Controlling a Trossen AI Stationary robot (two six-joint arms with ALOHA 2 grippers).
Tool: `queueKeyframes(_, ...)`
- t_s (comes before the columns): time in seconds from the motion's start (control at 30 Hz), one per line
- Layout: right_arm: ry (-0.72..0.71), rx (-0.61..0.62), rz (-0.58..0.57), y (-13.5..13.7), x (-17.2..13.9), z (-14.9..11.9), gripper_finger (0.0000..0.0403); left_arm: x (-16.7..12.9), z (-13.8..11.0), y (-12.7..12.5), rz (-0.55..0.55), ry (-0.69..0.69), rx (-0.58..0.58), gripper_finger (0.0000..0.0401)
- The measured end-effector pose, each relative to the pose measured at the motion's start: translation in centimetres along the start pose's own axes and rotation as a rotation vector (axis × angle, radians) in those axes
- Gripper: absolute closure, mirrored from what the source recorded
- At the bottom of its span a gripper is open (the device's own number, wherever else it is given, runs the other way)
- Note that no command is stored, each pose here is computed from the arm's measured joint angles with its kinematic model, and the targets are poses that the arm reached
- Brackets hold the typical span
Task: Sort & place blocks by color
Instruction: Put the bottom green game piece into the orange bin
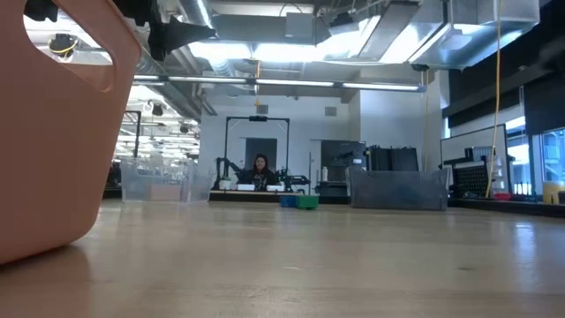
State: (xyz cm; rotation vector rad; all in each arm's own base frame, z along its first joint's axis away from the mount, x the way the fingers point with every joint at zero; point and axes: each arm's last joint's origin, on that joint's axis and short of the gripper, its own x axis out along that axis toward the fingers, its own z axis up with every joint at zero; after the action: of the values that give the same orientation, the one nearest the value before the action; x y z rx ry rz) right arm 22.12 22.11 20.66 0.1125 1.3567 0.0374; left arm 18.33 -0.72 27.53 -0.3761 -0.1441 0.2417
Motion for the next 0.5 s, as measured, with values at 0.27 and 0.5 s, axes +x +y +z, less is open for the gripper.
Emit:
queueKeyframes(0.27,0.051,-0.027,-0.049,1.8,6.0,-0.1,0.0044,0.0,0.0,0.0,0.0,0.0,0.0,0.0046)
queueKeyframes(0.5,0.098,-0.045,-0.094,1.9,8.2,-0.3,0.0089,0.0,0.0,0.0,0.001,-0.001,0.0,0.0046)
